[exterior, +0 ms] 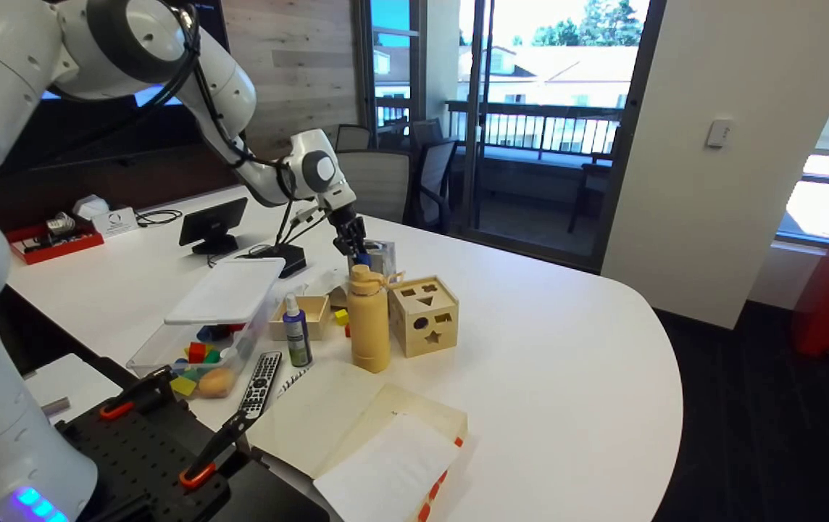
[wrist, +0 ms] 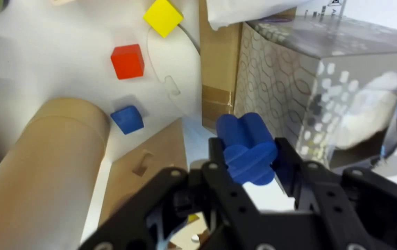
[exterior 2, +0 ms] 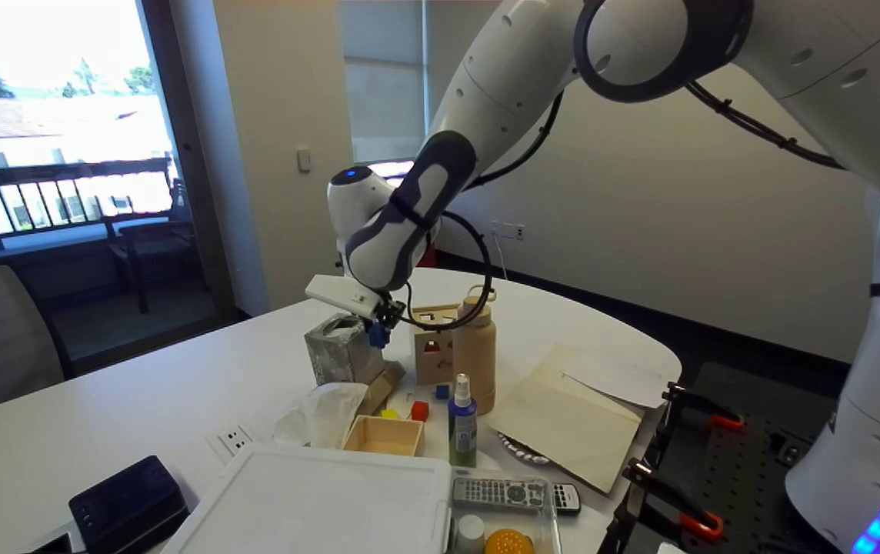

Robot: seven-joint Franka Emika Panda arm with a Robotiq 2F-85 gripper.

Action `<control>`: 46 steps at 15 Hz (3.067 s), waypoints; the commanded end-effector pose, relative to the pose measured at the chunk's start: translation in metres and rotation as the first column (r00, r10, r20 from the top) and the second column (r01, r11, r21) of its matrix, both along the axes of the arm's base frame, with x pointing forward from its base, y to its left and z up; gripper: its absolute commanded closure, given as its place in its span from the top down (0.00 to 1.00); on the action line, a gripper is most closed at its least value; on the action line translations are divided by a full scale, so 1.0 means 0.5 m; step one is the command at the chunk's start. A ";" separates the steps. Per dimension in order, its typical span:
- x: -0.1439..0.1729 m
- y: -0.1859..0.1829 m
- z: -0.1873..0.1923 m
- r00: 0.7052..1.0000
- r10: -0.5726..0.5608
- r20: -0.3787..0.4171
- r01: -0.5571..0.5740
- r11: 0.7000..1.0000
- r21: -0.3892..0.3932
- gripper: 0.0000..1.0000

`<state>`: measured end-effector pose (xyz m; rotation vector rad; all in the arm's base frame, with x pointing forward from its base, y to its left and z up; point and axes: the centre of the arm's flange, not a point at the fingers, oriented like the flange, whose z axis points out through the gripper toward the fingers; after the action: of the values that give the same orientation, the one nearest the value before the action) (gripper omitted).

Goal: Put the blue square inside the wooden box.

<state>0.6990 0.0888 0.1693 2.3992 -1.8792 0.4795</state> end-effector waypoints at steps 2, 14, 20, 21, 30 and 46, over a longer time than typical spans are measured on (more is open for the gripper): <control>0.013 -0.056 0.134 0.998 0.021 -0.056 -0.023 0.999 -0.035 0.15; 0.123 -0.274 0.209 0.914 0.356 -0.196 -0.370 0.928 -0.044 0.15; 0.127 -0.346 0.135 0.809 0.530 -0.255 -0.551 0.834 -0.017 0.15; 0.124 -0.357 0.120 0.797 0.546 -0.259 -0.568 0.823 -0.012 0.15; 0.113 -0.390 0.024 0.752 0.628 -0.202 -0.638 0.770 0.019 0.15; 0.091 -0.406 -0.020 0.660 0.728 -0.184 -0.734 0.678 0.048 0.15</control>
<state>0.7460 -0.1063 0.1611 2.9342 -0.7530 0.2497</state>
